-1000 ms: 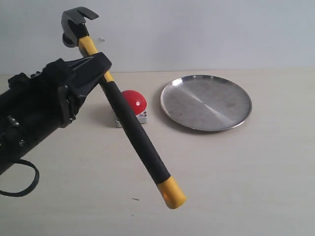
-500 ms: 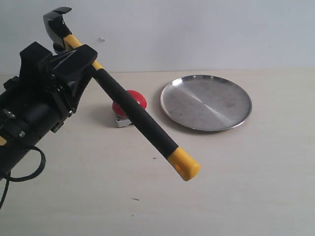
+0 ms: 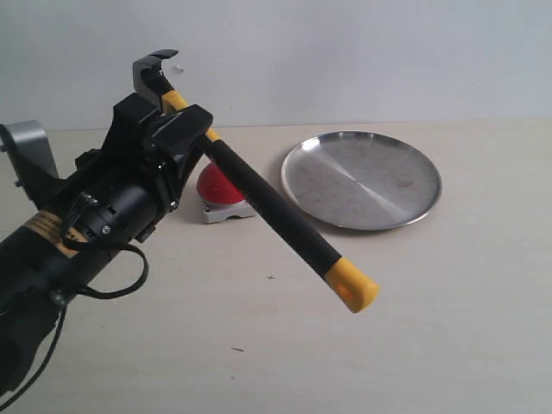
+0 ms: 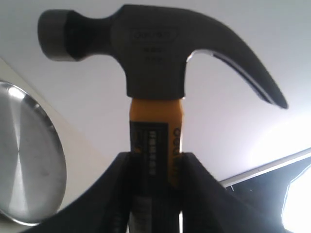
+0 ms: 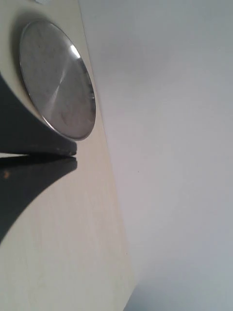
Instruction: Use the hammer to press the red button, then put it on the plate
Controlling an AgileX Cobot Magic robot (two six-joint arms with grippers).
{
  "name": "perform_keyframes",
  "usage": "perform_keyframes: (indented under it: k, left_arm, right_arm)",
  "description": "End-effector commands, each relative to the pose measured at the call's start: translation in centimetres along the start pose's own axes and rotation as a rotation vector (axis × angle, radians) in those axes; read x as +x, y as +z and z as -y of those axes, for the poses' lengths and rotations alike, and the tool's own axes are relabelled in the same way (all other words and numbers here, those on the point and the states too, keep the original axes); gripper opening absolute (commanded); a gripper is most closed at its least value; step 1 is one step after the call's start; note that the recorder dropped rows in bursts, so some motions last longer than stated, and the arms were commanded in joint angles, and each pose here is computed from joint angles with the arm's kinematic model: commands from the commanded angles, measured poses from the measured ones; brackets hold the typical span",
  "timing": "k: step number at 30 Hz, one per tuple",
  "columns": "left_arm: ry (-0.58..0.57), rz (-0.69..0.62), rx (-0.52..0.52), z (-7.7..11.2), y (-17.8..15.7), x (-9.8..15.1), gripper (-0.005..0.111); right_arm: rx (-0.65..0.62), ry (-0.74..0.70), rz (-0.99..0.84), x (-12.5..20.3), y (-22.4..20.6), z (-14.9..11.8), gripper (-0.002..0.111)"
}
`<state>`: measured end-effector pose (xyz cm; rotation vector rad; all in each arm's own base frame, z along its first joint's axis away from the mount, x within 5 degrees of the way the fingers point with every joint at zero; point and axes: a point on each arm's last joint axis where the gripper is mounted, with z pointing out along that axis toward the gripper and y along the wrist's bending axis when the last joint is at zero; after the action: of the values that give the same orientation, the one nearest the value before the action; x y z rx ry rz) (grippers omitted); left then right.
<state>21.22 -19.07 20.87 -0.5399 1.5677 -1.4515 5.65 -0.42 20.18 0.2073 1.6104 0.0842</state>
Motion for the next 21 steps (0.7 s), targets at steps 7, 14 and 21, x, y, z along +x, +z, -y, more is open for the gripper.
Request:
perform_keyframes:
  k: [7,14,21]
  left_arm:
    - [-0.118,0.038,0.014,-1.8,2.4,-0.2,0.000]
    - [-0.128,0.027,-0.030,-3.3,2.6,0.1,0.000]
    - [-0.150,0.015,-0.031,-3.4,2.6,0.3,0.000]
  right_arm:
    - [-0.004,-0.027,0.053,-0.3,0.0,0.0,0.000]
    - [-0.079,0.694,0.173,-1.5,-0.2,-0.1,0.000]
    - [-0.089,0.731,0.229,-2.0,-0.3,0.0,0.000]
